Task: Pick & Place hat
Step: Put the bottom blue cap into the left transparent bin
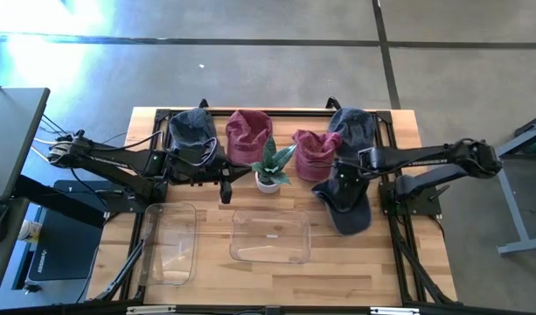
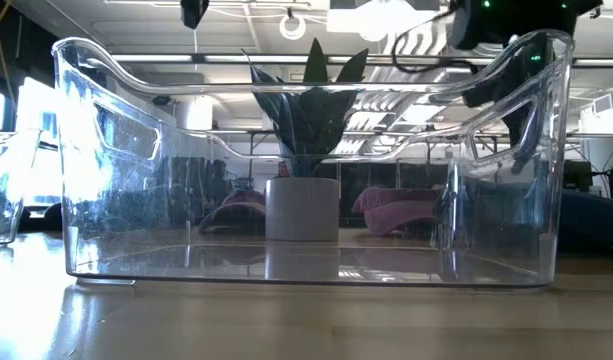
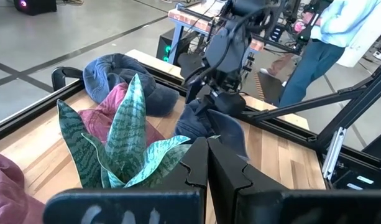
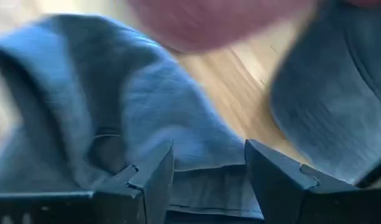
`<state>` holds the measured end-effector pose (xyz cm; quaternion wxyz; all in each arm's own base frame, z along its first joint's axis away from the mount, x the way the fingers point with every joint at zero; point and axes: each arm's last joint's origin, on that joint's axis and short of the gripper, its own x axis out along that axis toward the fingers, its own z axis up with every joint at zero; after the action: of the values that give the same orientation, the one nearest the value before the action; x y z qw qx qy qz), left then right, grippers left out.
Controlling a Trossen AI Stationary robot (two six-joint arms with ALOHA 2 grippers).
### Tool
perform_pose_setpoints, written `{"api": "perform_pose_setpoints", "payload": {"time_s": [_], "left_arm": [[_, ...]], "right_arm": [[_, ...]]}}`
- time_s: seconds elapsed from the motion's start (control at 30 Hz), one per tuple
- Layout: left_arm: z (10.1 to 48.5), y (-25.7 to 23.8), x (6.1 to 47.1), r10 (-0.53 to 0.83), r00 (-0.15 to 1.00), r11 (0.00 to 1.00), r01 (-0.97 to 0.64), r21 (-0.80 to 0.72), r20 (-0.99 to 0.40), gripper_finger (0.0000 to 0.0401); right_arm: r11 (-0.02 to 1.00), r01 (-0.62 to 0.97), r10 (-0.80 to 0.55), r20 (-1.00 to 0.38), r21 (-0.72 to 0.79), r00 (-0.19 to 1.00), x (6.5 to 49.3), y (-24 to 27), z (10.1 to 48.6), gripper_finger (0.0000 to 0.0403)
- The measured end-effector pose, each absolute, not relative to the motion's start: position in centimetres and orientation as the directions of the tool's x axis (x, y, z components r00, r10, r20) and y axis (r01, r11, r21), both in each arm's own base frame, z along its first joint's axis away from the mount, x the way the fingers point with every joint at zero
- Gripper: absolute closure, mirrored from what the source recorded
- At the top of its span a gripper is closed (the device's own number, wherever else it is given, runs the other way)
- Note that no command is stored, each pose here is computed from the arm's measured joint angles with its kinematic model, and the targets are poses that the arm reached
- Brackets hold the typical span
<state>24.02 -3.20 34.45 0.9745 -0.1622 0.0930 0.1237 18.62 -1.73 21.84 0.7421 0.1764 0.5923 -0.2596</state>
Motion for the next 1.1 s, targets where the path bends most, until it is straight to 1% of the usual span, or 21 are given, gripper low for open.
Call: {"api": "perform_pose_setpoints", "payload": {"time_s": [0.07,0.13,0.2,0.23,0.3,0.37,0.47,0.53,0.63,0.73,0.9,1.0,1.1], "left_arm": [[34.4,-3.2,24.0,0.210,0.952,0.917,-0.271,-0.293,-0.222,0.0401],[34.4,-3.2,24.0,0.210,0.952,0.917,-0.271,-0.293,-0.222,0.0401],[34.4,-3.2,24.0,0.210,0.952,0.917,-0.271,-0.293,-0.222,0.0401],[34.4,-3.2,24.0,0.210,0.952,0.917,-0.271,-0.293,-0.222,0.0401],[34.4,-3.2,24.0,0.210,0.952,0.917,-0.271,-0.293,-0.223,0.0401],[34.4,-3.2,24.0,0.210,0.951,0.917,-0.272,-0.291,-0.226,0.0401],[34.4,-3.2,24.0,0.211,0.950,0.917,-0.273,-0.290,-0.229,0.0401],[34.4,-3.2,24.0,0.206,0.951,0.918,-0.269,-0.291,-0.230,0.0401],[34.4,-3.2,24.0,0.202,0.952,0.919,-0.266,-0.291,-0.231,0.0401],[34.4,-3.2,24.0,0.202,0.952,0.919,-0.266,-0.292,-0.231,0.0401],[34.4,-3.2,24.0,0.201,0.952,0.919,-0.265,-0.292,-0.231,0.0401],[34.4,-3.2,24.0,0.201,0.952,0.919,-0.265,-0.292,-0.231,0.0401],[34.4,-3.2,24.0,0.200,0.952,0.919,-0.264,-0.292,-0.230,0.0401]], "right_arm": [[0.869,0.494,-0.095,-0.973,0.021,0.210,19.1,-1.6,22.3,0.0209],[0.919,0.360,0.069,-0.963,0.163,0.259,19.4,-1.3,22.4,0.0216],[0.912,0.299,0.199,-0.941,0.279,0.272,19.5,-1.3,21.7,0.0233],[0.906,0.306,0.213,-0.939,0.293,0.270,19.4,-1.4,21.1,0.0245],[0.896,0.376,0.146,-0.955,0.238,0.257,19.1,-1.9,19.7,0.0276],[0.862,0.492,0.009,-0.974,0.123,0.228,18.5,-2.4,18.2,0.0315],[0.755,0.655,-0.165,-0.960,0.024,0.225,18.0,-3.0,16.3,0.0376],[0.697,0.717,-0.230,-0.947,0.000,0.224,17.6,-3.2,15.3,0.0395],[0.637,0.770,-0.254,-0.931,0.044,0.263,17.8,-3.4,15.1,0.0376],[0.650,0.752,-0.182,-0.938,0.110,0.295,18.2,-3.3,16.5,0.0351],[0.662,0.726,-0.064,-0.951,0.187,0.303,18.4,-3.0,19.3,0.0314],[0.630,0.745,-0.004,-0.958,0.219,0.285,18.2,-2.9,18.2,0.0312],[0.591,0.764,0.039,-0.955,0.259,0.293,18.0,-2.7,15.5,0.0338]]}}
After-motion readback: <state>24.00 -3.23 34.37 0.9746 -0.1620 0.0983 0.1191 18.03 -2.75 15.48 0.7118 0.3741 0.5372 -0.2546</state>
